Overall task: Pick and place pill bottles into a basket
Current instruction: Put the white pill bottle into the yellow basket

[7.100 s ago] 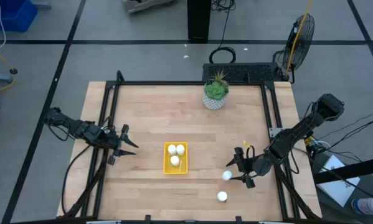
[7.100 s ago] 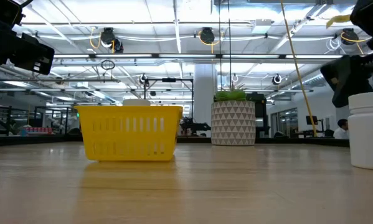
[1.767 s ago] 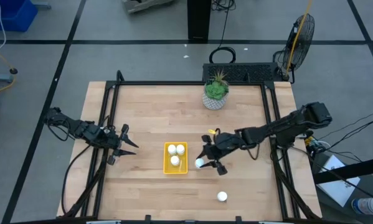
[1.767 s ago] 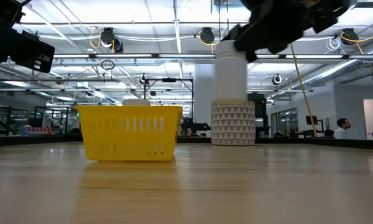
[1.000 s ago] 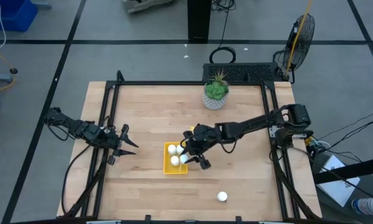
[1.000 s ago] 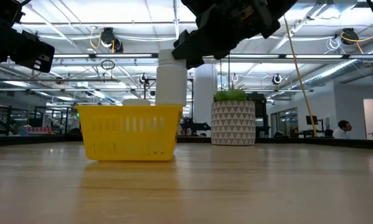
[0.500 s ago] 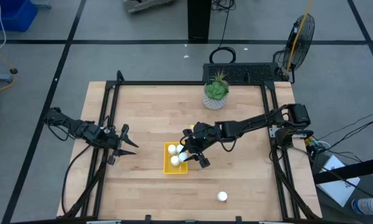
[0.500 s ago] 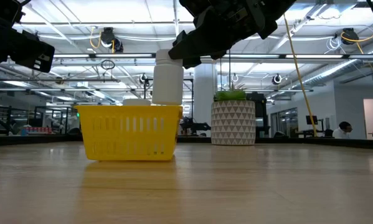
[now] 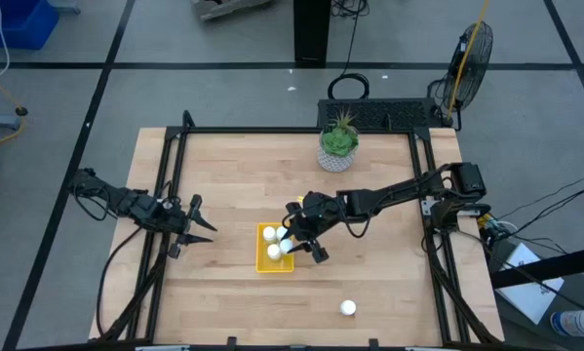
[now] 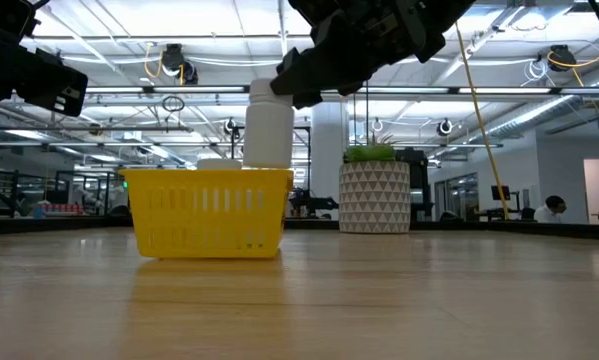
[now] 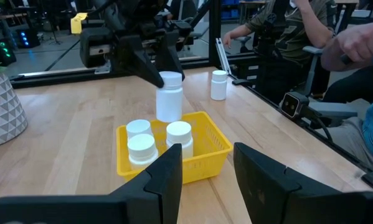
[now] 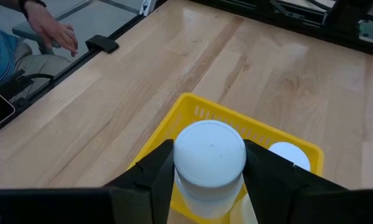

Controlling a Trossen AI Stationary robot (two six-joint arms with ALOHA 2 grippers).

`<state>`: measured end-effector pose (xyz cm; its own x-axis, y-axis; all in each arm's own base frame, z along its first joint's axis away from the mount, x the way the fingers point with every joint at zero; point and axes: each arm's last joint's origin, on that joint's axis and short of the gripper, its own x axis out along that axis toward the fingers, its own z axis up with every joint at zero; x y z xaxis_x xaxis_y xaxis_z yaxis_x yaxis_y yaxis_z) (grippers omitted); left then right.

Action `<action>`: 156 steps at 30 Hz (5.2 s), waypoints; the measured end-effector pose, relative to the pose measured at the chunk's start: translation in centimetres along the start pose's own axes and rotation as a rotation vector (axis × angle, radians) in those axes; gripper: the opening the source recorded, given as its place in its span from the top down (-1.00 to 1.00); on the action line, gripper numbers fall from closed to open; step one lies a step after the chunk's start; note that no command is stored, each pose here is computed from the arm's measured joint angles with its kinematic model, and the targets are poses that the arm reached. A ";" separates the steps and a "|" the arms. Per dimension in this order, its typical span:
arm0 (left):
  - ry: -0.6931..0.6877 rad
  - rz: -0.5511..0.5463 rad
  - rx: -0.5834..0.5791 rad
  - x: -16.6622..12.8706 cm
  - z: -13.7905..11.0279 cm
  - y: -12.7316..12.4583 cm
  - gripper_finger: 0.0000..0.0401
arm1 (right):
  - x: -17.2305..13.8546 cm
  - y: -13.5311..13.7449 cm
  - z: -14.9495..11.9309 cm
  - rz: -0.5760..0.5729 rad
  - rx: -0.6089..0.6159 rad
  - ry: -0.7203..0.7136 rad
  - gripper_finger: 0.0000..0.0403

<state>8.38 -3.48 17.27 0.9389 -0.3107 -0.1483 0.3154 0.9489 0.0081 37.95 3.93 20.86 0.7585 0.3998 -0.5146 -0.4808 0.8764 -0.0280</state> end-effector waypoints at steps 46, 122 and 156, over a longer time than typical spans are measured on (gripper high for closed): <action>0.002 0.000 0.001 0.0 0.0 0.0 0.25 | 3.5 -0.7 -3.3 0.035 0.063 0.067 0.22; 0.002 0.000 0.000 0.0 0.0 0.0 0.25 | -2.9 22.2 -0.2 -0.262 0.573 0.330 -0.14; 0.002 0.000 0.000 0.0 0.0 0.0 0.25 | -1.7 26.4 -2.3 -0.295 0.381 0.333 0.00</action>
<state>8.38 -3.48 17.26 0.9387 -0.3105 -0.1500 0.3152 0.9490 0.0084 22.93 25.70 19.01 0.6273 0.0721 -0.7755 -0.0314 0.9972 0.0673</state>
